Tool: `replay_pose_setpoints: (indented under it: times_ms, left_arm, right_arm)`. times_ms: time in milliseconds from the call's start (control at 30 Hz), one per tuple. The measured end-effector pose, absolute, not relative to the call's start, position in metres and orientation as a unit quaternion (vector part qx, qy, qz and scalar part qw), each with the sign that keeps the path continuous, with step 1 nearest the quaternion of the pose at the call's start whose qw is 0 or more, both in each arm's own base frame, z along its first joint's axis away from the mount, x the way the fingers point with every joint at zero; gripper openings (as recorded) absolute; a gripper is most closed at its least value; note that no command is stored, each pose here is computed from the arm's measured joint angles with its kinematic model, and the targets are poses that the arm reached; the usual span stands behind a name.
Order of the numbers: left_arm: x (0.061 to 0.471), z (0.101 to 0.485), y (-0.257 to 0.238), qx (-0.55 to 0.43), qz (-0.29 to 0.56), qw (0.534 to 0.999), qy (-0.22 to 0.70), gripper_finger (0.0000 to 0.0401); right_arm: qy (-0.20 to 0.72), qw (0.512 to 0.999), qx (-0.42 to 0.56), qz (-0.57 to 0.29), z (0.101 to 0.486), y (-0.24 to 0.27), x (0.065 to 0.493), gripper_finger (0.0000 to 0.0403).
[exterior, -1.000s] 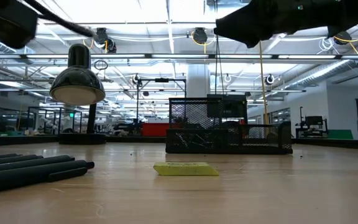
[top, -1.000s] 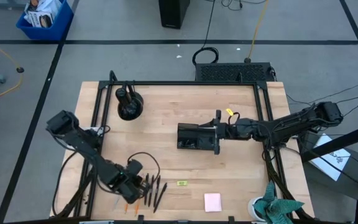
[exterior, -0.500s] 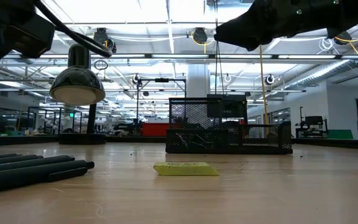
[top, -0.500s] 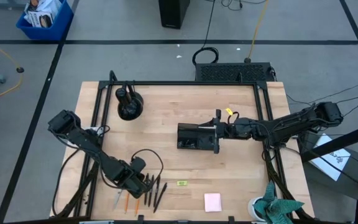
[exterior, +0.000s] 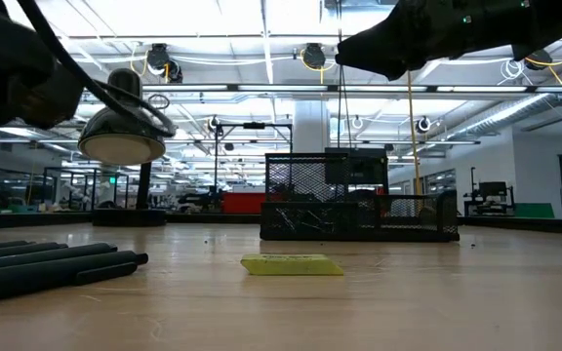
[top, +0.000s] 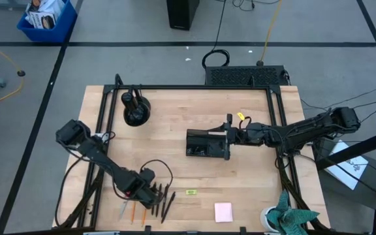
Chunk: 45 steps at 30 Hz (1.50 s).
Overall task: Pick and place office supplies into organizer
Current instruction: Put the yellow pencil into the black desk organizer
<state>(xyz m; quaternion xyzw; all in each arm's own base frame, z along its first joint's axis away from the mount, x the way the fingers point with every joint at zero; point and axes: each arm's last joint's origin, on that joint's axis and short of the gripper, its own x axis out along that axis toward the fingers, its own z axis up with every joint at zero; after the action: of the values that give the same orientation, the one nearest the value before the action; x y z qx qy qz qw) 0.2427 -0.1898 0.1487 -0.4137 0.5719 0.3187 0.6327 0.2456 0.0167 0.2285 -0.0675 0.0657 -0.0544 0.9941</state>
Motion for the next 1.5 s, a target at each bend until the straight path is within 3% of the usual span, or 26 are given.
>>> replay_pose_setpoints:
  times_ms: [367,867,1133,1400,1500]
  left_arm:
    - [0.241,0.142,-0.184,-0.391,0.346,0.627,0.578,0.0226]
    - [0.249,0.123,-0.186,-0.358,0.313,0.63,0.614,0.0104]
    - [0.251,0.122,-0.187,-0.326,0.283,0.669,0.605,0.0013]
    - [0.25,0.128,-0.185,-0.298,0.271,0.703,0.587,0.0024]
    - [0.249,0.141,-0.179,-0.28,0.287,0.74,0.54,0.001]
  right_arm:
    - [0.066,0.994,-0.066,-0.054,0.228,0.017,0.246,0.0183]
    - [0.075,0.993,-0.067,-0.053,0.227,0.017,0.245,0.018]
    - [0.076,0.993,-0.067,-0.053,0.227,0.017,0.245,0.0177]
    - [0.076,0.993,-0.067,-0.052,0.227,0.017,0.245,0.0178]
    - [0.076,0.993,-0.067,-0.052,0.226,0.017,0.245,0.0175]
